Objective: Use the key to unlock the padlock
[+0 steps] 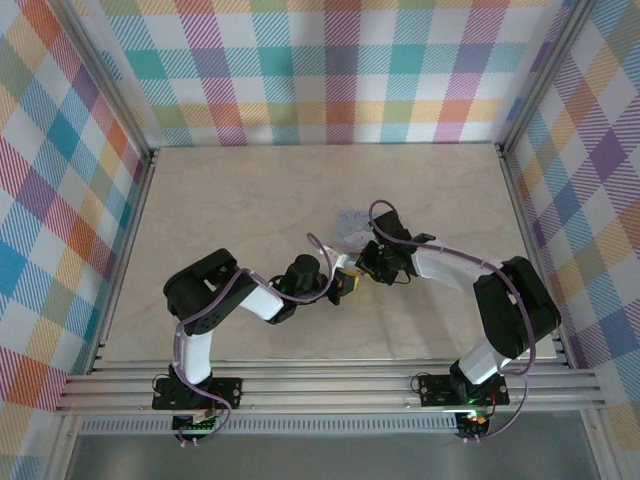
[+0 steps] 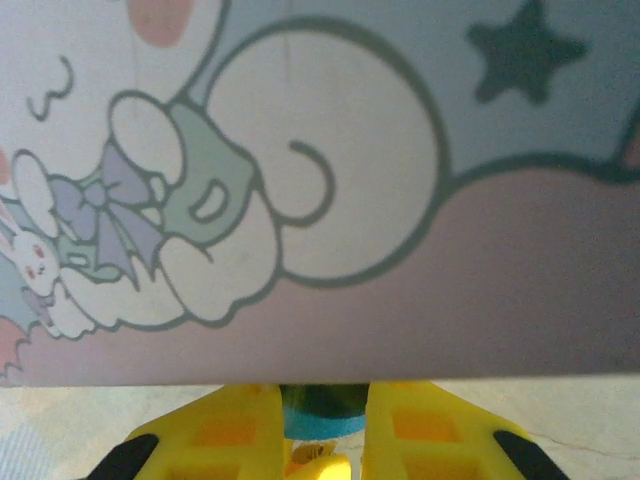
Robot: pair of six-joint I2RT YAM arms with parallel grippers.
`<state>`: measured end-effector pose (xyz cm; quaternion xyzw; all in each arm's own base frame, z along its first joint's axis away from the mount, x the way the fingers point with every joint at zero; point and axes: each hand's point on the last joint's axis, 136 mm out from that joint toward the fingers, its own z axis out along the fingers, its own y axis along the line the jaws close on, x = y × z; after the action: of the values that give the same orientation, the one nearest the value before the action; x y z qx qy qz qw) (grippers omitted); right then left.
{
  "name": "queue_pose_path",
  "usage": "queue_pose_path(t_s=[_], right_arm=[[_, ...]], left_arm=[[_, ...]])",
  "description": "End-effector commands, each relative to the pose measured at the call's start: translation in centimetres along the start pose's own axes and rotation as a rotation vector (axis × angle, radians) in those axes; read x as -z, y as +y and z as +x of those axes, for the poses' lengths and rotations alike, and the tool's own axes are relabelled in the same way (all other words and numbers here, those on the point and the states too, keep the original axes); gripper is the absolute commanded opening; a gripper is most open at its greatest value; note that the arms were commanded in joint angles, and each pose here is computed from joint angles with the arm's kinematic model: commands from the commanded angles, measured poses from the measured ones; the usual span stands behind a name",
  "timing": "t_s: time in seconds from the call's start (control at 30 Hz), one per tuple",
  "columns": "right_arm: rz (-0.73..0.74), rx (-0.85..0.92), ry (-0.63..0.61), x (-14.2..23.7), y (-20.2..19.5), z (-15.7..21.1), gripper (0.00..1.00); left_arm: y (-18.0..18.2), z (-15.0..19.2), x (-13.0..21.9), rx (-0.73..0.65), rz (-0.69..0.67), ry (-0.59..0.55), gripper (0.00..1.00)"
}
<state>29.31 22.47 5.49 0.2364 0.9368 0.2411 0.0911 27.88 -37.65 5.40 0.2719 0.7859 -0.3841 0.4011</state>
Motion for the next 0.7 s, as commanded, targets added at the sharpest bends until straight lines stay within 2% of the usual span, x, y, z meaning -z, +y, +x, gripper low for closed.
queue_pose_path(t_s=[0.0,0.17,0.43,0.47,0.57,0.67], right_arm=[[-0.099,0.056,0.116,0.6,3.1,1.7,0.00],[-0.104,0.075,0.134,0.9,3.4,1.8,0.00],[-0.146,0.101,0.096,1.7,4.0,1.5,0.00],[-0.149,0.103,0.092,1.9,4.0,1.4,0.02],[-0.152,0.112,0.079,2.4,4.1,1.4,0.26],[-0.145,0.121,0.056,3.2,3.9,1.2,0.37]], left_arm=[[-2.0,0.9,-0.4,-0.261,-0.045,0.087,0.00],[-2.5,0.6,-0.3,-0.428,-0.139,0.112,0.00],[-3.6,-1.0,0.6,-0.316,-0.110,0.059,0.00],[-3.6,-1.0,0.6,-0.301,-0.103,0.058,0.00],[-3.2,-0.9,0.4,-0.245,-0.099,0.052,0.00],[-2.4,-0.7,0.2,-0.200,-0.100,0.052,0.00]])
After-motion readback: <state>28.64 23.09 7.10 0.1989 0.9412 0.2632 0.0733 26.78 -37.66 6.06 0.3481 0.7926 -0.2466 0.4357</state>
